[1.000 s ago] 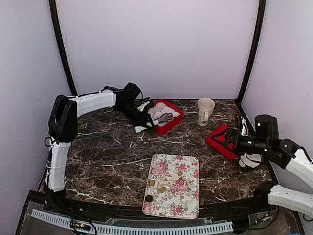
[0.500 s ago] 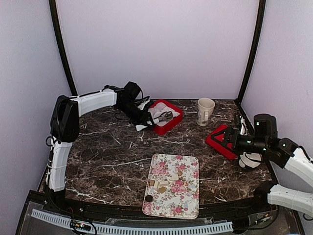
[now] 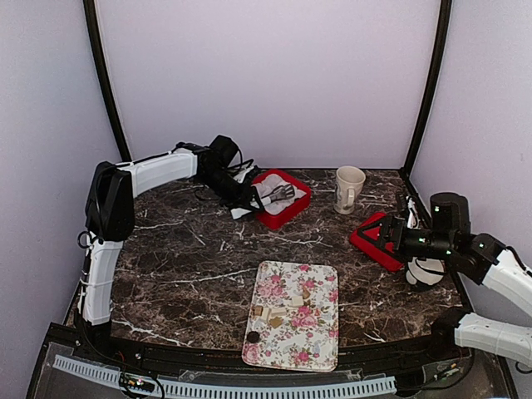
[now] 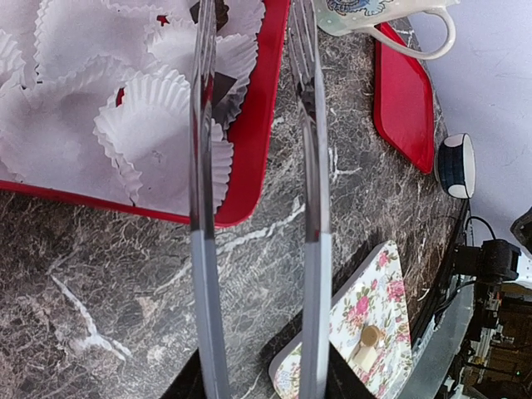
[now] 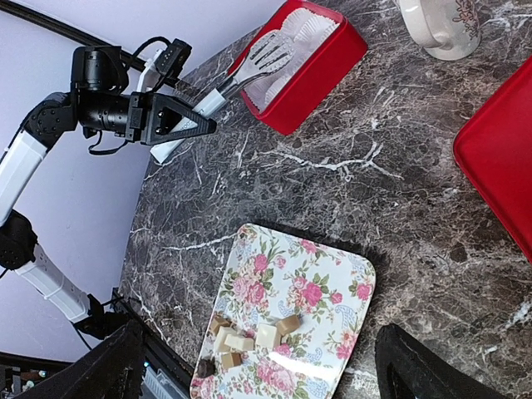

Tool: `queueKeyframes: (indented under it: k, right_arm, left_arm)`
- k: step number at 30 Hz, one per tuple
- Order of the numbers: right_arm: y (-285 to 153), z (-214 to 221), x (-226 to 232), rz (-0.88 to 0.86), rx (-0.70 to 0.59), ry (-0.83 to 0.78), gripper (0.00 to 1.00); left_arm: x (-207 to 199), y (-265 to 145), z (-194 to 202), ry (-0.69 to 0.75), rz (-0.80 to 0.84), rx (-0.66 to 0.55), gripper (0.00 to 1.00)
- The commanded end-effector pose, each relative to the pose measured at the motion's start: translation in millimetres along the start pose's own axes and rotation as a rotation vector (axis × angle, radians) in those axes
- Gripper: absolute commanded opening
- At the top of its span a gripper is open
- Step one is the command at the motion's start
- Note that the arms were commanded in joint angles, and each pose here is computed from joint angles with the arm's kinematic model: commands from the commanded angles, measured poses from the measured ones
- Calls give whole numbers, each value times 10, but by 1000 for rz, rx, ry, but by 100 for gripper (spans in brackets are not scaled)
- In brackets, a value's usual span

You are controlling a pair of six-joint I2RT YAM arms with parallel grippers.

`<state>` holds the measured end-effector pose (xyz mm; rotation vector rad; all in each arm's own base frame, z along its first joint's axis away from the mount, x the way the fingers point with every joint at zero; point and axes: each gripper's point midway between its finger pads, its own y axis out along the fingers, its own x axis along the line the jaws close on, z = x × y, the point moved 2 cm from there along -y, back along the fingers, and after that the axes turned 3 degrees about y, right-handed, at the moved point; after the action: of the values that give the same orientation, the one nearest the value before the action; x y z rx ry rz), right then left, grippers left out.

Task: Pack the chocolate

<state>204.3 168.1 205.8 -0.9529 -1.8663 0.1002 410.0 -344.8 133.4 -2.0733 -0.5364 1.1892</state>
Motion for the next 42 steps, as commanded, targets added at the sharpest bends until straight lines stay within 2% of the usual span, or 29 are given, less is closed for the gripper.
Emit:
queueKeyframes:
  k: [1,9,14,19,31,42]
  right_arm:
    - [-8,-63,63,-28,-18,-26,97]
    - [6,-85,109,-37,-1,-54,97]
    - [28,-80,134,-49,15,-69,97]
    - [45,-79,174,-62,36,-86,97]
    - [72,-51,220,-92,66,-99,96]
    - [21,12,205,-109,63,-88,95]
  left_arm:
    - [-273,-364,-181,65,24,-82,37]
    - [-503,-907,37,152,-56,-125,37]
    - [-539,-1196,405,188,-127,-121,37]
    - [-582,-1399,975,205,-160,-98,36]
    - [-924,-1510,2281,319,-270,87,37]
    - [-1302,-1357,3153,596,-306,350,37]
